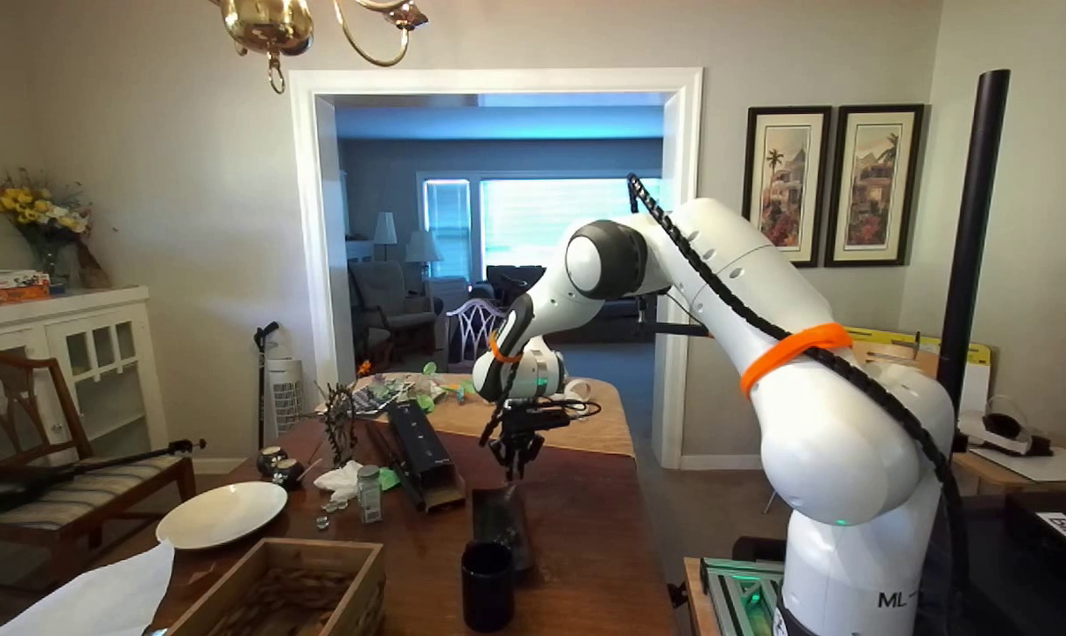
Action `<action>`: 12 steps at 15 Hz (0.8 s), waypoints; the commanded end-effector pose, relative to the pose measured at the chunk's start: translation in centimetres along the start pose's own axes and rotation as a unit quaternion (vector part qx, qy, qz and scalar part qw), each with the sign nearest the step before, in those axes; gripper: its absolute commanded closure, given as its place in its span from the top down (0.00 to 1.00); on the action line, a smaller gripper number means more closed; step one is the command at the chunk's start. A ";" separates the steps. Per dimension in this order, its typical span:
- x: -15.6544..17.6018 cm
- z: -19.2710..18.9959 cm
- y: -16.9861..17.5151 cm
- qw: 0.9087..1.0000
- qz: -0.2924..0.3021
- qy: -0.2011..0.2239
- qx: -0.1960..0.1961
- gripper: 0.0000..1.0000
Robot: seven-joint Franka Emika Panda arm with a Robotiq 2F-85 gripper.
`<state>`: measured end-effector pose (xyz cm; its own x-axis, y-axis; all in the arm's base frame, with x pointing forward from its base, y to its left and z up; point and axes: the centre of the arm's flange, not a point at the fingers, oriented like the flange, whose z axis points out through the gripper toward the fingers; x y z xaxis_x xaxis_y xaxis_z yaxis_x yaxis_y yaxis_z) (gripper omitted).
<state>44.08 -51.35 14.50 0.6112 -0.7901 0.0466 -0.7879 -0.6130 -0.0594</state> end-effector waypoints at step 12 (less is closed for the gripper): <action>-0.4 -0.3 -1.0 1.000 -0.017 0.000 0.023 0.06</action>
<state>44.95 -50.93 14.93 0.6281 -0.7761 0.0561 -0.7717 -0.6306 -0.0833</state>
